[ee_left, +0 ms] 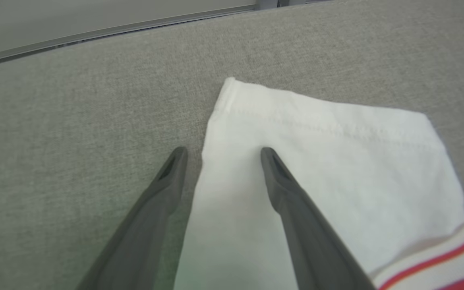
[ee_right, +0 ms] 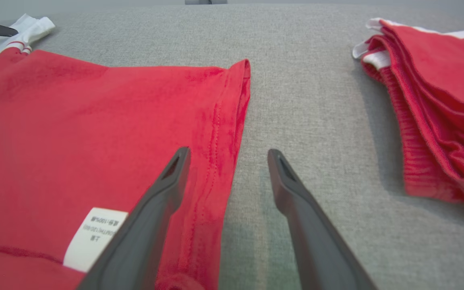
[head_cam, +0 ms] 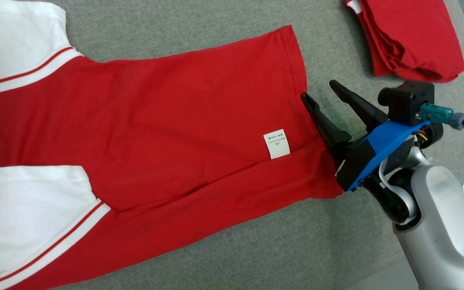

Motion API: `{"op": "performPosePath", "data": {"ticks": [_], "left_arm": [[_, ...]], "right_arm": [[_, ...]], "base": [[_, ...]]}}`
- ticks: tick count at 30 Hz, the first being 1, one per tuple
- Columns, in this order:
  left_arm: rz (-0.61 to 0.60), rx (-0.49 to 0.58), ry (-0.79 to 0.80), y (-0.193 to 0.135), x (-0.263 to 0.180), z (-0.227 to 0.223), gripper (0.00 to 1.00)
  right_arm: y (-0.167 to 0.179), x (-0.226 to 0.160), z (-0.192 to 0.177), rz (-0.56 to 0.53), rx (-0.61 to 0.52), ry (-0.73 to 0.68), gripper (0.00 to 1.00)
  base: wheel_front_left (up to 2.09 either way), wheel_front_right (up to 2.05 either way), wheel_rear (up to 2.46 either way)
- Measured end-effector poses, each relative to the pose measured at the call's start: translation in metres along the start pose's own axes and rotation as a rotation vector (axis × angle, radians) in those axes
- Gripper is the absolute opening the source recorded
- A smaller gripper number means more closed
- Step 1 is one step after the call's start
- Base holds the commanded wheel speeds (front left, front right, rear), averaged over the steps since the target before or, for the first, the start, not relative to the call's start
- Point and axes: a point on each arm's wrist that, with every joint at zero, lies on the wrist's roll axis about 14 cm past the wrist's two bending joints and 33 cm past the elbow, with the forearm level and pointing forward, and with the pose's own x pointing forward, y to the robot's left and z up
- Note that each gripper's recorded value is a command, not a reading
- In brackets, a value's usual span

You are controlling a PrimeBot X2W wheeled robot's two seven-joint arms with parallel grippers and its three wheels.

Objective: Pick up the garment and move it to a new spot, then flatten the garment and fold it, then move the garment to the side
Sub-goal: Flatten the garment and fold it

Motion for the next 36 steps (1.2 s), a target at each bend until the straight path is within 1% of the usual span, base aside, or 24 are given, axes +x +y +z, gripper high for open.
{"op": "performPosePath", "data": {"ticks": [2, 3, 4, 5, 6, 13, 19, 21, 29, 36], "left_arm": [[-0.013, -0.003, 0.008, -0.003, 0.001, -0.001, 1.0], [-0.018, -0.002, 0.007, -0.005, 0.001, -0.001, 0.86], [-0.022, 0.0, 0.003, -0.006, 0.001, 0.0, 0.38], [-0.025, 0.003, -0.002, -0.007, 0.001, 0.0, 0.22], [-0.027, 0.006, -0.005, -0.007, 0.001, 0.001, 0.0], [-0.03, 0.007, -0.092, -0.007, -0.01, 0.012, 0.0], [-0.042, 0.04, -0.204, -0.008, -0.04, 0.03, 0.0], [-0.055, 0.036, -0.243, -0.011, -0.052, 0.035, 0.0], [-0.068, 0.055, -0.316, -0.01, -0.079, 0.037, 0.0], [-0.069, 0.037, -0.333, -0.005, -0.08, 0.031, 0.0]], "right_arm": [[0.001, 0.002, 0.001, 0.007, 0.001, -0.001, 1.0], [0.001, 0.003, 0.0, 0.009, -0.001, 0.001, 1.0], [0.001, 0.004, -0.001, 0.009, -0.002, 0.004, 1.0], [0.0, 0.005, -0.001, 0.01, -0.005, 0.006, 1.0], [0.0, 0.006, 0.0, 0.011, -0.009, 0.004, 1.0], [0.0, 0.016, 0.003, 0.029, -0.039, 0.01, 1.0], [-0.006, 0.03, 0.029, 0.035, -0.118, 0.018, 1.0], [-0.005, 0.037, 0.038, 0.041, -0.142, 0.027, 1.0], [0.002, 0.066, 0.039, 0.061, -0.22, 0.171, 1.0], [0.0, 0.084, 0.015, 0.054, -0.242, 0.334, 1.0]], "base": [[0.0, 0.0, 0.0], [0.0, 0.0, 0.0], [0.0, 0.0, 0.0], [0.0, 0.0, 0.0], [0.0, 0.0, 0.0], [0.0, 0.0, 0.0], [0.0, 0.0, 0.0], [0.0, 0.0, 0.0], [0.0, 0.0, 0.0], [0.0, 0.0, 0.0]]}}
